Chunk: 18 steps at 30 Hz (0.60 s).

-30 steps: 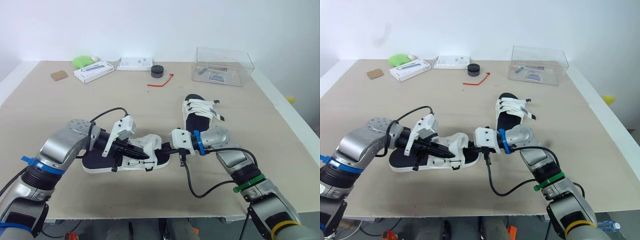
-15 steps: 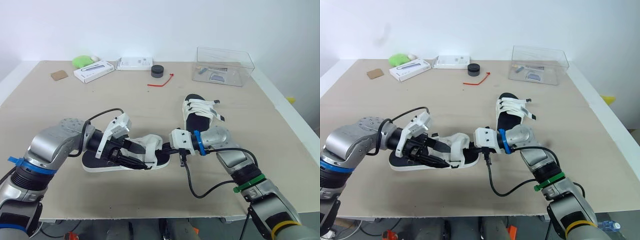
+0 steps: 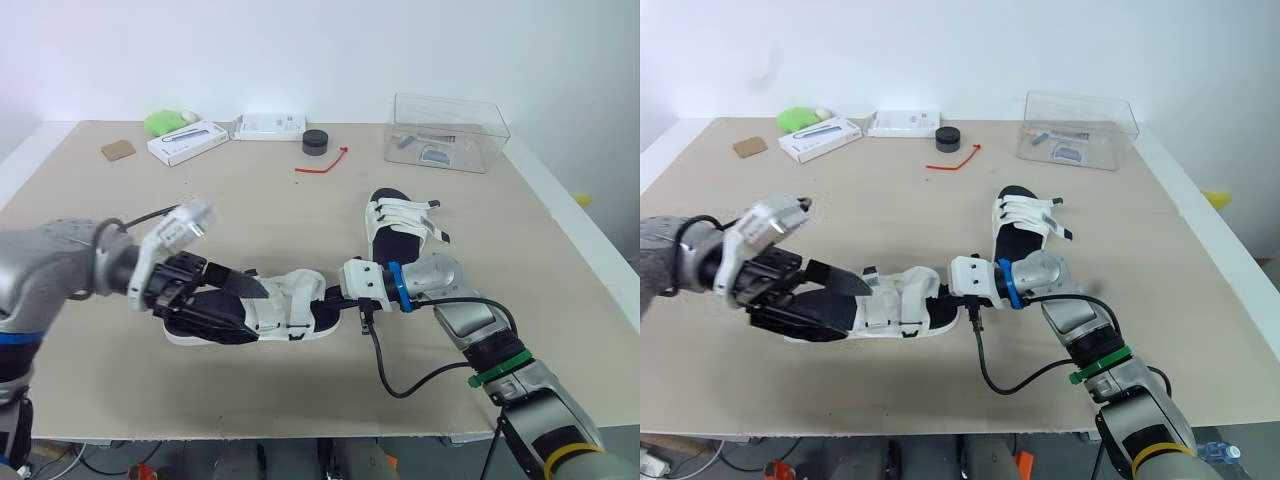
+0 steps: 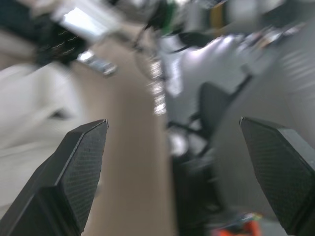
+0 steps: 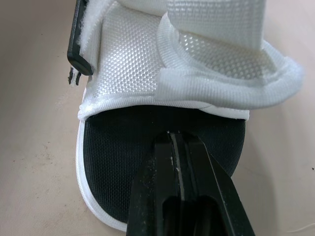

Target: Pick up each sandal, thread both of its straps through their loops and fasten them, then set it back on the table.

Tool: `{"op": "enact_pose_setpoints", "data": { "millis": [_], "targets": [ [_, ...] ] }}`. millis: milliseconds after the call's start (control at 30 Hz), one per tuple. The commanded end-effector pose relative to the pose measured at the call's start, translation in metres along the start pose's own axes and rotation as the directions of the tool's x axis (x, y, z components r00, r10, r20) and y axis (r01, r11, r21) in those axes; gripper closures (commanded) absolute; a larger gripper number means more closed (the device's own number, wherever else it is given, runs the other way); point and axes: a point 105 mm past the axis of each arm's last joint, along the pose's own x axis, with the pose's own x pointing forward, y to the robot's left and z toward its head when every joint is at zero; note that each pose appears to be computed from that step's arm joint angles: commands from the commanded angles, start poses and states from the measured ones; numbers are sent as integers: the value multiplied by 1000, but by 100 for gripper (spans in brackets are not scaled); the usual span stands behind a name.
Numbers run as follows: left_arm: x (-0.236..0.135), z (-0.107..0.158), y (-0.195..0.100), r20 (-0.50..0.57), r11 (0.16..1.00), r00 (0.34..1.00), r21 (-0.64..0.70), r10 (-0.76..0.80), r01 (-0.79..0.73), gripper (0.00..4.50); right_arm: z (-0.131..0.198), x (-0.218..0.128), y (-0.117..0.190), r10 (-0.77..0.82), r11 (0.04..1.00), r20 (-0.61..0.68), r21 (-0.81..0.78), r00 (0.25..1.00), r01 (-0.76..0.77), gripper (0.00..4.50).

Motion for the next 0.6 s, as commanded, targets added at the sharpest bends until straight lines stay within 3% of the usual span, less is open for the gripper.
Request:
{"op": "enact_pose_setpoints", "data": {
  "millis": [33, 167, 233, 467, 600],
  "targets": [
    [9, -20, -19, -24, 998, 999, -62, -35, 33, 10, -9, -2, 2, 14, 1000, -49, 15, 999, -13, 450],
    [28, -49, -14, 8, 996, 999, -82, 45, -44, 10, -10, -2, 2, 18, 1000, -49, 15, 999, -18, 450],
    [39, -63, 1, 39, 986, 987, -54, 158, -156, 10, -9, -1, 3, 22, 1000, -47, 17, 999, -21, 450],
    [44, -67, 28, 160, 944, 933, 9, 323, -329, 10, -8, 1, 3, 24, 1000, -43, 18, 999, -23, 450],
    [46, -74, 36, 175, 924, 912, 37, 370, -382, 10, -8, 1, 4, 21, 1000, -41, 19, 999, -21, 450]
  ]
}}
